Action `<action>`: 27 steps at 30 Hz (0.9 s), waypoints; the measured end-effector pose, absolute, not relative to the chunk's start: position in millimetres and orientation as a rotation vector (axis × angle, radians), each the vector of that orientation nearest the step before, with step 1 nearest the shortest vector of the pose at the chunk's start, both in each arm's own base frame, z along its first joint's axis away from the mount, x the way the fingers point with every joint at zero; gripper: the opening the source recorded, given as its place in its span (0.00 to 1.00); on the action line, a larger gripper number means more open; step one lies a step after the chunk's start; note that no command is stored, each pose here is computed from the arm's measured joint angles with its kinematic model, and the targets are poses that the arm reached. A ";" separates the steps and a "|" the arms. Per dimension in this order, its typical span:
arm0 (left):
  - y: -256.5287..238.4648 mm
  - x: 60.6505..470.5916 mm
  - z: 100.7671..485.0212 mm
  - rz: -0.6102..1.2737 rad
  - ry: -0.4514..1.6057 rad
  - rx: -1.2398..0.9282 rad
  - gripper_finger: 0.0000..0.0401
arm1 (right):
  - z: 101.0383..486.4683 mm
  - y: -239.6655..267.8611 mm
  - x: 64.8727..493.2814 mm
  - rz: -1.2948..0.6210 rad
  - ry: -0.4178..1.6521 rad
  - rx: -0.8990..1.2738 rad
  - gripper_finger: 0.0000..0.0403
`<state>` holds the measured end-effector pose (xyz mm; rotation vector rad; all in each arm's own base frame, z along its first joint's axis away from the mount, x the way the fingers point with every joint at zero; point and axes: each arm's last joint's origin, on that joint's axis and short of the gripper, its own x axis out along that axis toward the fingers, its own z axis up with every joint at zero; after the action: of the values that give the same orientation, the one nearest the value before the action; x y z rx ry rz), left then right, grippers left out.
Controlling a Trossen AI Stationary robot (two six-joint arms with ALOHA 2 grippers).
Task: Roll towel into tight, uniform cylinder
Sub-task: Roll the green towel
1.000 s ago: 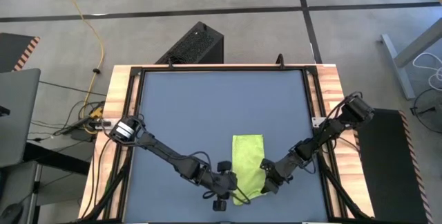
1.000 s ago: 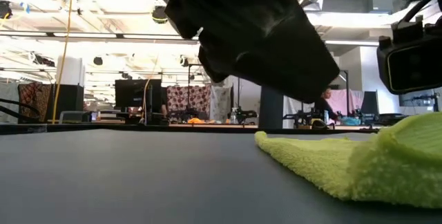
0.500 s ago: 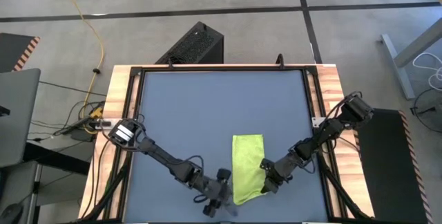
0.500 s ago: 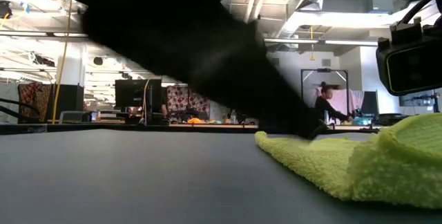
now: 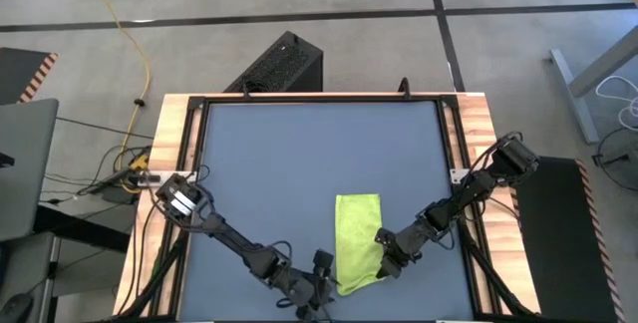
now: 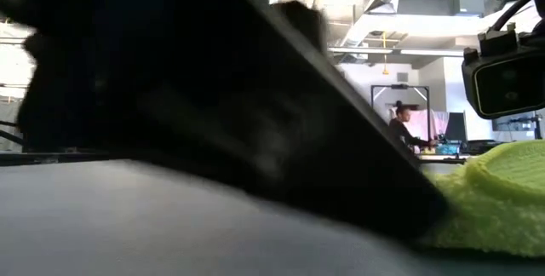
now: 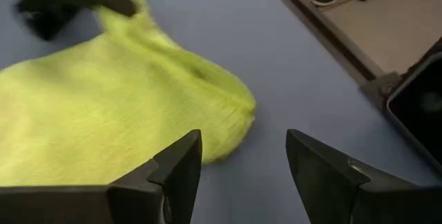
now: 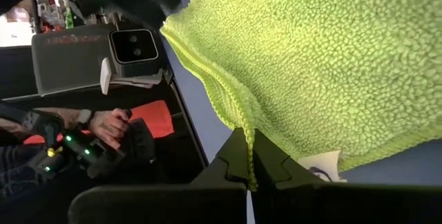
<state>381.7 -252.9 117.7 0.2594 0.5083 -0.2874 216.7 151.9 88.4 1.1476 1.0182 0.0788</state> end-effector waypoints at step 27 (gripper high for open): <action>-249.2 394.0 113.8 -0.208 0.537 0.102 0.33 | 88.7 152.0 216.9 0.076 1.012 1.153 0.04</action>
<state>394.0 -249.2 113.8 0.1017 0.5366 -0.2085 216.9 152.0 88.7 1.1528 1.0117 0.0763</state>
